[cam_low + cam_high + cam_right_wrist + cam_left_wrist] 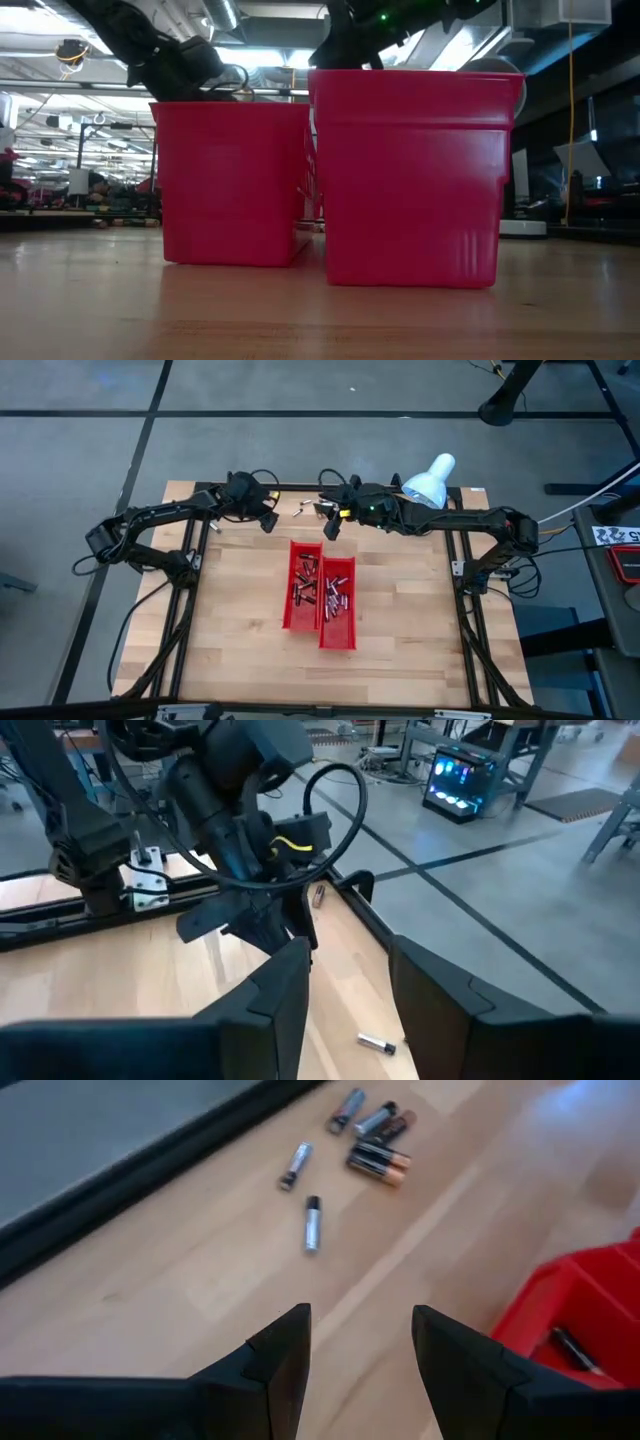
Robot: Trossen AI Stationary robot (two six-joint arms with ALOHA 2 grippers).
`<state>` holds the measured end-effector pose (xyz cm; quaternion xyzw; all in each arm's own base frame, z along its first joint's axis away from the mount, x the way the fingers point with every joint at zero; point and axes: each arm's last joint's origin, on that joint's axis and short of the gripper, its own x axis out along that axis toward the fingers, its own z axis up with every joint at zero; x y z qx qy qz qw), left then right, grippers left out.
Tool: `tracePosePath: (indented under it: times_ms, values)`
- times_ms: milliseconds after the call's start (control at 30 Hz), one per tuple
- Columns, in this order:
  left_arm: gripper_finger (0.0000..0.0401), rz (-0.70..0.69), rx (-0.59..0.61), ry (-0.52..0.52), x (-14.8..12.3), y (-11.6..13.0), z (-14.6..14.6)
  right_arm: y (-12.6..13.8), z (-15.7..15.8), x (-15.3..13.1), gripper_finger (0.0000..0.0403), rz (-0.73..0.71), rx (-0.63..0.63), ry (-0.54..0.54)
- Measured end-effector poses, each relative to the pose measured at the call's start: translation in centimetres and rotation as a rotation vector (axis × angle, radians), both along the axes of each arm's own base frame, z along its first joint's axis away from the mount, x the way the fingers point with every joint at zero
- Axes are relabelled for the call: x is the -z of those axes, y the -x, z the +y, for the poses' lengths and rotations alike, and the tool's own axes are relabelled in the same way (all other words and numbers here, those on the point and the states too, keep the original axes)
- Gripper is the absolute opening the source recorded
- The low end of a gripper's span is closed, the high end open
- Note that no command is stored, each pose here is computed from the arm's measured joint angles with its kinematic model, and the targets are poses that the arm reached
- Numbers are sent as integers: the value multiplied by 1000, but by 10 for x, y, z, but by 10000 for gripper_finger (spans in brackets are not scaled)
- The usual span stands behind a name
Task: Sort batteries
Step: Put the silver battery into the right red bin
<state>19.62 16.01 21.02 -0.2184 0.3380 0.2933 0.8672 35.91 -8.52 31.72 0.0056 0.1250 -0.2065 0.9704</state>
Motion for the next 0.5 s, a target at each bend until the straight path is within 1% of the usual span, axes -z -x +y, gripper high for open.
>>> tracePosePath:
  times_ms: [67, 167, 233, 300, 400, 500]
  values:
    - [166, -9, -11, 4, 0, -2, -1, 0, 0, 1, 140, 6, 1, -4]
    - [166, -25, -46, 39, 1, -5, -3, 0, 0, 1, 140, 22, -9, 34]
    - [166, -8, -8, 8, 1, -5, -4, 1, -4, 1, 140, 48, -12, 67]
    - [166, 15, 2, -6, 2, -5, -4, 3, -9, 3, 140, 65, -13, 75]
    - [166, 40, -18, -12, 8, -7, 0, 7, -22, 6, 140, 90, -56, 26]
    - [166, 57, 9, 32, 22, -14, 4, 12, -33, 10, 140, 95, -155, -62]
